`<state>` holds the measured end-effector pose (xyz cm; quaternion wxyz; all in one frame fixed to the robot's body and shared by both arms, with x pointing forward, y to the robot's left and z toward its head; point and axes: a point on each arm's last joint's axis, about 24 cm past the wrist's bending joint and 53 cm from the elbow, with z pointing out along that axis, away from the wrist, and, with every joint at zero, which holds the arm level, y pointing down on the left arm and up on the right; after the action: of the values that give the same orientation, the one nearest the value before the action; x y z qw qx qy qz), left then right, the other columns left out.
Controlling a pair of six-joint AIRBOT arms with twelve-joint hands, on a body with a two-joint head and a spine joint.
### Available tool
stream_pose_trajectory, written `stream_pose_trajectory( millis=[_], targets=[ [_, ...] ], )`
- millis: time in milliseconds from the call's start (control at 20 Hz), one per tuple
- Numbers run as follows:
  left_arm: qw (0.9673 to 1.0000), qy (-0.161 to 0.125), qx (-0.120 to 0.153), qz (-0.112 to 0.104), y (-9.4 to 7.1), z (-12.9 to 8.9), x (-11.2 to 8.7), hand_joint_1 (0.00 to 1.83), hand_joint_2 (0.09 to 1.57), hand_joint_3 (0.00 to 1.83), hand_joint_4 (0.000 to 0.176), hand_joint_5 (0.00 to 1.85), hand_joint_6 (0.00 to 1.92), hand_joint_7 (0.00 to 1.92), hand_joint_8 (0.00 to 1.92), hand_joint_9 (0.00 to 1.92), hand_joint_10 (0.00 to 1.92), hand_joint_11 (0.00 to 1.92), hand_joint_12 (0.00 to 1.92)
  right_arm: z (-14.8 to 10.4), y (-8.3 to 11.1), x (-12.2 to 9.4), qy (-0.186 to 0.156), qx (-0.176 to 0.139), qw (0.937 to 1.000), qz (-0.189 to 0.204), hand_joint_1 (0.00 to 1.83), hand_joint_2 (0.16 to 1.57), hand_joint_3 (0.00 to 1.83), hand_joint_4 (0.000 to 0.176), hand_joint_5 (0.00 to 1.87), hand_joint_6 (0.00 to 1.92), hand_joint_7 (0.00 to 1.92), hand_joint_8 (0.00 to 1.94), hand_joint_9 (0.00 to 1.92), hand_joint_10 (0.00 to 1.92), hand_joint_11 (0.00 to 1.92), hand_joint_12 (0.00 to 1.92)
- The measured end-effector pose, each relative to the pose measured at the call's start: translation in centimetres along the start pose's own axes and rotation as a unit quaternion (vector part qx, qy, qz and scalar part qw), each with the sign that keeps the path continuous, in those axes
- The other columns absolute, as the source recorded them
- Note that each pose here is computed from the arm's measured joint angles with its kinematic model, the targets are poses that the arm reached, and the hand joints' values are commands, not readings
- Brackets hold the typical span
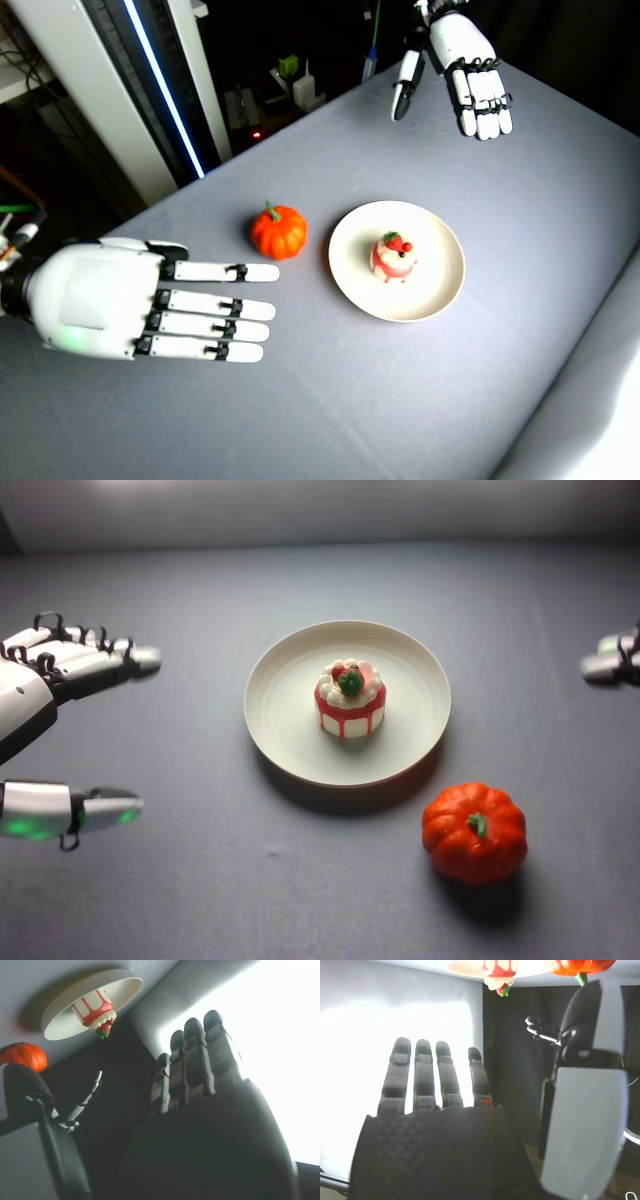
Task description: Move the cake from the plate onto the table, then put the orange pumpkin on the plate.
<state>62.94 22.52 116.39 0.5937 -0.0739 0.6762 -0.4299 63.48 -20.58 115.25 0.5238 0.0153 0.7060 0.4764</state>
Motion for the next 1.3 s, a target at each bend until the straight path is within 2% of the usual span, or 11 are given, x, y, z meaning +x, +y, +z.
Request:
stream_pose_trajectory(
  millis=[350, 450, 550, 650, 700, 750, 850, 900, 1000, 1150, 1300],
  targets=[
    [1.0000, -0.001, 0.001, 0.001, 0.2, 0.5, -0.1, 0.61, 0.99, 0.00, 0.042, 0.39, 0.00, 0.34, 0.00, 0.36, 0.01, 0.00, 1.05, 0.0, 0.0, 0.0, 0.000, 0.000, 1.0000, -0.001, 0.71, 1.23, 0.00, 0.000, 0.54, 0.00, 0.42, 0.01, 0.45, 0.01, 0.13, 1.04],
    [1.0000, 0.003, 0.008, 0.004, 0.0, 1.8, -0.1, 0.66, 0.99, 0.00, 0.137, 0.30, 0.00, 0.26, 0.00, 0.27, 0.00, 0.00, 0.77, 0.0, 0.1, 0.0, 0.001, -0.002, 1.0000, -0.001, 0.75, 1.22, 0.00, 0.000, 0.55, 0.00, 0.43, 0.01, 0.45, 0.01, 0.11, 1.04],
    [0.9996, -0.002, 0.028, 0.002, -1.1, 3.7, -0.3, 0.59, 0.99, 0.00, 0.174, 0.23, 0.00, 0.19, 0.00, 0.20, 0.00, 0.00, 0.62, 0.2, 0.2, 0.3, 0.003, -0.005, 1.0000, 0.000, 0.76, 1.22, 0.00, 0.000, 0.58, 0.01, 0.47, 0.02, 0.48, 0.02, 0.13, 1.04],
    [0.9983, -0.008, 0.058, 0.000, -2.8, 5.5, -0.9, 0.76, 0.98, 0.00, 0.158, 0.27, 0.00, 0.14, 0.00, 0.09, 0.00, 0.00, 0.32, 0.2, 0.5, 0.6, 0.008, -0.011, 0.9999, -0.001, 0.74, 1.22, 0.00, 0.000, 0.61, 0.00, 0.53, 0.01, 0.52, 0.02, 0.15, 1.04],
    [0.9976, -0.012, 0.069, -0.004, -3.4, 6.3, -1.1, 0.86, 0.96, 0.00, 0.119, 0.30, 0.01, 0.17, 0.01, 0.11, 0.01, 0.00, 0.32, 0.2, 0.5, 0.6, 0.010, -0.010, 0.9999, -0.002, 0.73, 1.22, 0.00, 0.000, 0.62, 0.00, 0.55, 0.02, 0.57, 0.03, 0.21, 1.06],
    [0.9967, -0.013, 0.080, -0.008, -4.0, 7.3, -1.3, 0.86, 0.95, 0.00, 0.125, 0.31, 0.00, 0.20, 0.00, 0.16, 0.00, 0.00, 0.44, 0.2, 0.5, 0.6, 0.010, -0.010, 0.9999, -0.002, 0.70, 1.22, 0.00, 0.000, 0.62, 0.00, 0.59, 0.01, 0.60, 0.03, 0.24, 1.07],
    [0.9955, -0.004, 0.095, -0.004, -5.3, 9.4, -1.2, 0.76, 0.94, 0.00, 0.067, 0.34, 0.00, 0.29, 0.00, 0.30, 0.00, 0.00, 0.88, 0.2, 0.5, 0.6, 0.010, -0.011, 0.9999, -0.001, 0.72, 1.22, 0.00, 0.000, 0.66, 0.00, 0.65, 0.01, 0.70, 0.04, 0.35, 1.09],
    [0.9945, 0.003, 0.104, 0.007, -6.3, 10.4, -1.0, 0.78, 0.92, 0.00, 0.081, 0.35, 0.00, 0.28, 0.00, 0.29, 0.00, 0.00, 0.85, 0.2, 0.5, 0.7, 0.011, -0.011, 0.9999, -0.001, 0.73, 1.22, 0.00, 0.000, 0.67, 0.01, 0.68, 0.02, 0.74, 0.05, 0.40, 1.10],
    [0.9911, 0.023, 0.127, 0.032, -8.7, 12.5, 0.0, 0.69, 0.92, 0.00, 0.164, 0.28, 0.00, 0.25, 0.00, 0.28, 0.00, 0.00, 0.84, 0.2, 0.6, 0.8, 0.013, -0.013, 0.9998, -0.002, 0.74, 1.23, 0.00, 0.000, 0.68, 0.01, 0.69, 0.02, 0.79, 0.06, 0.43, 1.11],
    [0.9863, 0.050, 0.151, 0.045, -11.6, 15.4, 1.8, 0.70, 0.94, 0.00, 0.173, 0.29, 0.00, 0.29, 0.00, 0.30, 0.00, 0.00, 0.93, 0.3, 0.8, 0.9, 0.016, -0.017, 0.9997, -0.002, 0.84, 1.23, 0.00, 0.000, 0.80, 0.01, 0.71, 0.01, 0.81, 0.05, 0.41, 1.13],
    [0.9887, 0.069, 0.122, 0.053, -10.1, 16.4, 3.2, 0.65, 0.97, 0.00, 0.176, 0.27, 0.00, 0.25, 0.00, 0.28, 0.00, 0.04, 0.79, 0.4, 0.9, 0.7, 0.012, -0.017, 0.9998, 0.000, 0.85, 1.26, 0.01, 0.000, 0.78, 0.00, 0.71, 0.00, 0.70, 0.00, 0.29, 1.02]
  ],
)
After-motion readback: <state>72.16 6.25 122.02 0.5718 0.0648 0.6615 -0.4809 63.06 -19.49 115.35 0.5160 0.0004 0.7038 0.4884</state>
